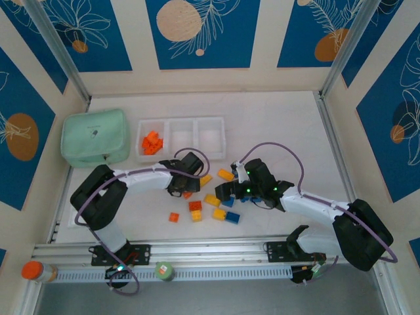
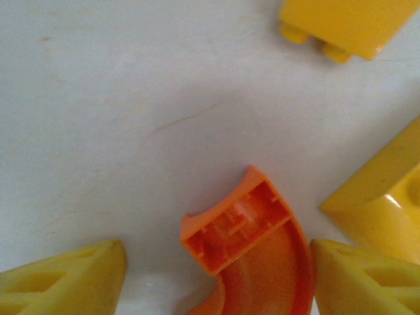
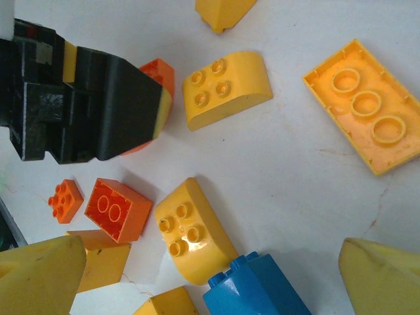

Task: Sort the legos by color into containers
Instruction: Pick up the lego from the center of the table, then place the lego in the container.

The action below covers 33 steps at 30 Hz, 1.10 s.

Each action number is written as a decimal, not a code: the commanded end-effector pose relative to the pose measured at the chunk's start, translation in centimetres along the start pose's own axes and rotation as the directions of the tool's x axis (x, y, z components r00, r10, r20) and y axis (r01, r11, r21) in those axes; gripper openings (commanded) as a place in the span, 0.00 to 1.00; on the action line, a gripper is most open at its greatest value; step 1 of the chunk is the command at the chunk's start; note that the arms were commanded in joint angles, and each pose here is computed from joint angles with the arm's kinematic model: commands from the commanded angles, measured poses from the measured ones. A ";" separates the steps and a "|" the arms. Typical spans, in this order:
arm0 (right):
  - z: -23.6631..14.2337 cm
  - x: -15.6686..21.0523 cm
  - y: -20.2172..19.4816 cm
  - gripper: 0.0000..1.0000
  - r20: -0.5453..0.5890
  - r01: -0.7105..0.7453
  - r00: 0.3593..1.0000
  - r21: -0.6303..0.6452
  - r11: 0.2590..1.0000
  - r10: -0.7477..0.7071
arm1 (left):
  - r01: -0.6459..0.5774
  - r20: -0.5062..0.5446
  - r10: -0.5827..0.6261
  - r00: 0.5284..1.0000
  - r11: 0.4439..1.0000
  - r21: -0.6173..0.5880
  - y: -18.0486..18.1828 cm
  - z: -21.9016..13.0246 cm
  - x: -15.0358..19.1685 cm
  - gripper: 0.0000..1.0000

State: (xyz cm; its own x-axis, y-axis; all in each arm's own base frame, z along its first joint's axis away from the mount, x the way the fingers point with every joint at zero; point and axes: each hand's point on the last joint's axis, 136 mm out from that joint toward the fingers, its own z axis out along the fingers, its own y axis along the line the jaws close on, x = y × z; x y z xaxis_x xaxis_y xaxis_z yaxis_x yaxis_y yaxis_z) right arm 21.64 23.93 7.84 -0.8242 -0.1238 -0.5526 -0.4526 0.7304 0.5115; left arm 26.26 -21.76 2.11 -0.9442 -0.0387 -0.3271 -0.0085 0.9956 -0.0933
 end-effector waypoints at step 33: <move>-0.4 -2.7 3.0 0.99 0.013 0.022 1.000 -0.052 0.998 -0.022 | 0.055 0.156 -0.053 0.986 0.998 -0.005 5.7 -6.8 -5.5 0.40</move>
State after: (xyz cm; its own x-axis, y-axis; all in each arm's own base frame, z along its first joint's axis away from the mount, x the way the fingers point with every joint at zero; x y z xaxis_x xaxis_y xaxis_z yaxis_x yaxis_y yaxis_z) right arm 22.16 24.95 9.11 -0.8195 -0.1352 -0.5569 -0.4665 0.7218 0.5113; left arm 28.00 -17.10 7.91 -0.8944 -0.1192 -0.4310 -0.0633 0.9879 -0.1418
